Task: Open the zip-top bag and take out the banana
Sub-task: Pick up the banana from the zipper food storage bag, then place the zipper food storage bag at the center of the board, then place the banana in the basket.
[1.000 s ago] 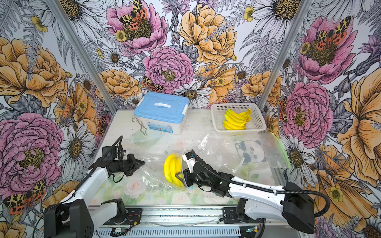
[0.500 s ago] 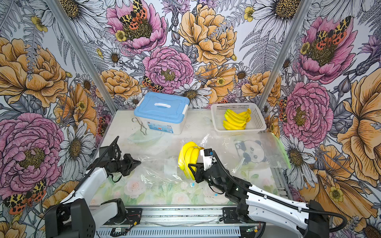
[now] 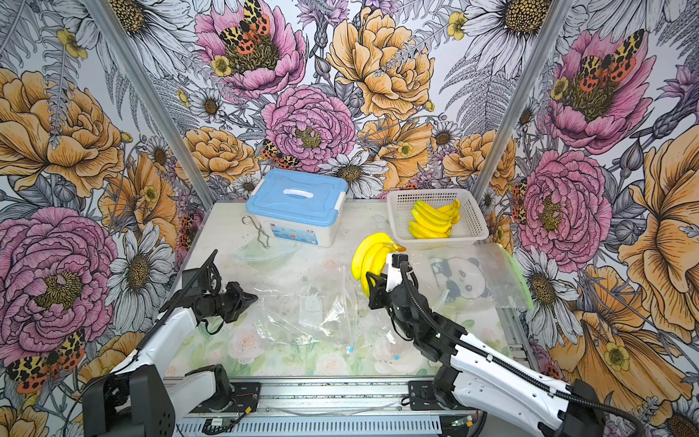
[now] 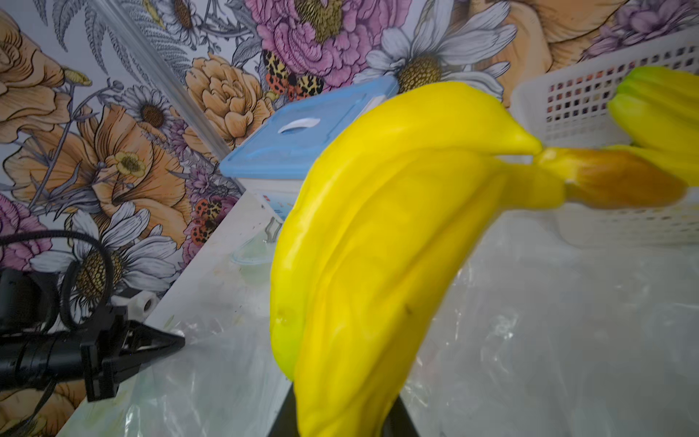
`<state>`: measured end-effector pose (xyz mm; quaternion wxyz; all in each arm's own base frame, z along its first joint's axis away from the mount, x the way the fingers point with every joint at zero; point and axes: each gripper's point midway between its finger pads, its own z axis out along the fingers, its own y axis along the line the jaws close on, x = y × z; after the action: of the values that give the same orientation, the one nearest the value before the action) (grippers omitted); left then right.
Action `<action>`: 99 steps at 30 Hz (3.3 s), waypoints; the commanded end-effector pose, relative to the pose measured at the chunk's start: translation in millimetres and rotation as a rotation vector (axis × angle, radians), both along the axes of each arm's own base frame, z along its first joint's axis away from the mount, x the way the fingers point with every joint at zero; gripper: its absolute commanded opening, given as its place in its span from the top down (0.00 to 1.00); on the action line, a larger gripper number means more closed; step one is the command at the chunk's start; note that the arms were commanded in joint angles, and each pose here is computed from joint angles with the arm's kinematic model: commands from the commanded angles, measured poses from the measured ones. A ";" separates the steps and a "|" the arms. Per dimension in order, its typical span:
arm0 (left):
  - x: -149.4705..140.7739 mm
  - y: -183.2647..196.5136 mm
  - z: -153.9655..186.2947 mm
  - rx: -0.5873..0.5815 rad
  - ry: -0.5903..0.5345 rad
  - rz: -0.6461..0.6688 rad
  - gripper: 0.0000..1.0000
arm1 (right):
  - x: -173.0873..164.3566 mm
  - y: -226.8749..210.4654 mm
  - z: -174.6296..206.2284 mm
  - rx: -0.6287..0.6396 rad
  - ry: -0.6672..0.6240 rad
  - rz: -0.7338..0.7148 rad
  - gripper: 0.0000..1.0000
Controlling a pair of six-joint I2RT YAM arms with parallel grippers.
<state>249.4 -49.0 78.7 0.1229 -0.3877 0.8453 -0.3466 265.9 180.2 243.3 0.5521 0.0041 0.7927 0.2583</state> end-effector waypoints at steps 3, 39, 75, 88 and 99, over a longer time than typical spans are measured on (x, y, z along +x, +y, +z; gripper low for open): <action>5.1 -3.3 0.7 -0.028 -0.038 0.020 1.00 | 33.5 -23.9 45.5 0.024 -0.072 -0.023 0.90; 7.9 -64.7 162.8 0.394 -0.463 -0.298 0.01 | 84.1 15.9 163.5 0.267 -0.013 0.165 0.92; -26.0 -88.6 138.9 0.193 -0.250 -0.340 0.01 | 267.9 -130.2 53.9 0.262 0.214 -0.145 0.89; -11.5 -68.3 134.2 0.149 -0.203 -0.250 0.01 | 277.8 -149.0 -46.0 0.224 0.391 -0.144 0.69; -3.4 -72.0 136.8 0.157 -0.205 -0.279 0.02 | 243.2 -161.3 -33.3 0.228 0.382 -0.184 0.01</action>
<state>243.0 -117.8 200.4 0.1724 -0.2362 0.9029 -0.3151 517.4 24.7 170.9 0.3700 0.1957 0.8613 0.2881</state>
